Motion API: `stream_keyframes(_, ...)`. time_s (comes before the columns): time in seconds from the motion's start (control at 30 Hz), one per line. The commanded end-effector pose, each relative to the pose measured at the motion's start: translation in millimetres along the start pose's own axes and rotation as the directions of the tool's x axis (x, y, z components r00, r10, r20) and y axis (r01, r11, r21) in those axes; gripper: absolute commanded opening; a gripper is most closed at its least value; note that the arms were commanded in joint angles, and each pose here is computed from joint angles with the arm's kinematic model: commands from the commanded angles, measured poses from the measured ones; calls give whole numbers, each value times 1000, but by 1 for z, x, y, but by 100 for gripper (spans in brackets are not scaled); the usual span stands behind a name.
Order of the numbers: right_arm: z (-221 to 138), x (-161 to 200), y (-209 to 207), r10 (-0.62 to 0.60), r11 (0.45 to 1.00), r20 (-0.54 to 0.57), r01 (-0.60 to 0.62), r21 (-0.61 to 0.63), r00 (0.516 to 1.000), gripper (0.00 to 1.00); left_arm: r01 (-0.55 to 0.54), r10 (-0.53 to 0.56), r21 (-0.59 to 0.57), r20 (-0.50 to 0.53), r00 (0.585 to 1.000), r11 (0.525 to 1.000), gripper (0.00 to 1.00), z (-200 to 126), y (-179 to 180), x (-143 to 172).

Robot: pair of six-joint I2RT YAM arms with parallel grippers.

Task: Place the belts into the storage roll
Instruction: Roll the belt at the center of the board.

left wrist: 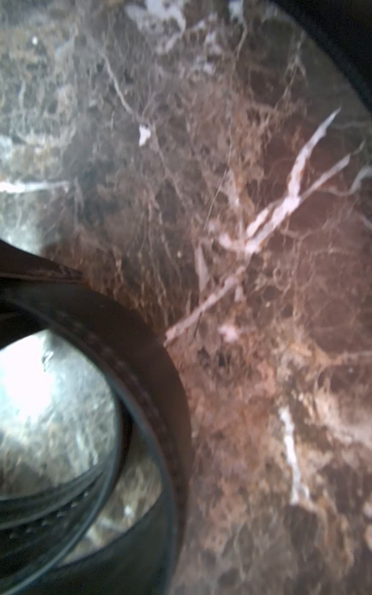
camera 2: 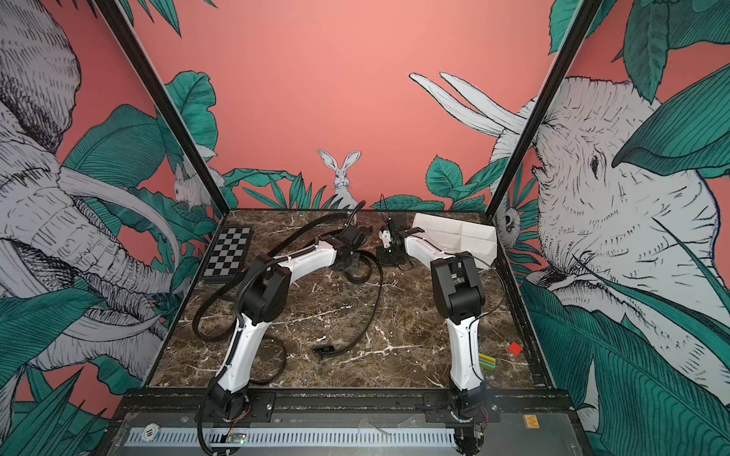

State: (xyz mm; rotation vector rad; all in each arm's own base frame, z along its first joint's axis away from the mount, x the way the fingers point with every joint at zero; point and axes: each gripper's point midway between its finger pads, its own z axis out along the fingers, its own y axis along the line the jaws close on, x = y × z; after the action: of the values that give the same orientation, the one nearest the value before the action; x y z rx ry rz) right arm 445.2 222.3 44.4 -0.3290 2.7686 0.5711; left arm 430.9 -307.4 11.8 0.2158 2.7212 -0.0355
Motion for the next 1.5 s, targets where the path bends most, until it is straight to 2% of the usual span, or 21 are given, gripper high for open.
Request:
stream_keyframes(0.0,-3,28,-7,27,999,-59,-25,28,998,11,-52,41,-15,-428,903,999,1,48,0,144)
stream_keyframes(0.1,-13,52,-6,77,997,-67,-76,16,995,8,-14,23,24,-398,917,1000,0,48,-9,140)
stream_keyframes(0.2,-18,81,-1,136,990,-93,-138,-13,986,7,-28,46,51,-393,919,998,0,46,-19,138)
stream_keyframes(0.47,-29,118,13,249,964,-74,-254,-79,966,7,-94,81,-12,-400,913,995,0,48,-19,140)
stream_keyframes(0.63,-32,126,12,245,964,-82,-252,-84,966,17,-111,100,-5,-394,914,994,0,50,-22,142)
stream_keyframes(0.83,-39,118,-5,189,982,-86,-191,-16,978,30,-163,141,-21,-405,903,986,0,50,-19,146)
stream_keyframes(1.17,-64,81,-16,90,996,-58,-88,27,994,45,-186,155,-36,-412,898,982,0,52,-15,148)
stream_keyframes(1.27,-62,70,-20,62,997,-56,-59,50,996,49,-187,157,-35,-411,898,982,0,53,-15,147)
stream_keyframes(1.3,-64,56,-19,45,997,-29,-43,56,999,50,-187,157,-33,-409,899,982,0,53,-16,146)
stream_keyframes(1.47,-46,33,-22,-9,999,-44,11,51,999,54,-189,159,-33,-411,898,981,0,53,-17,145)
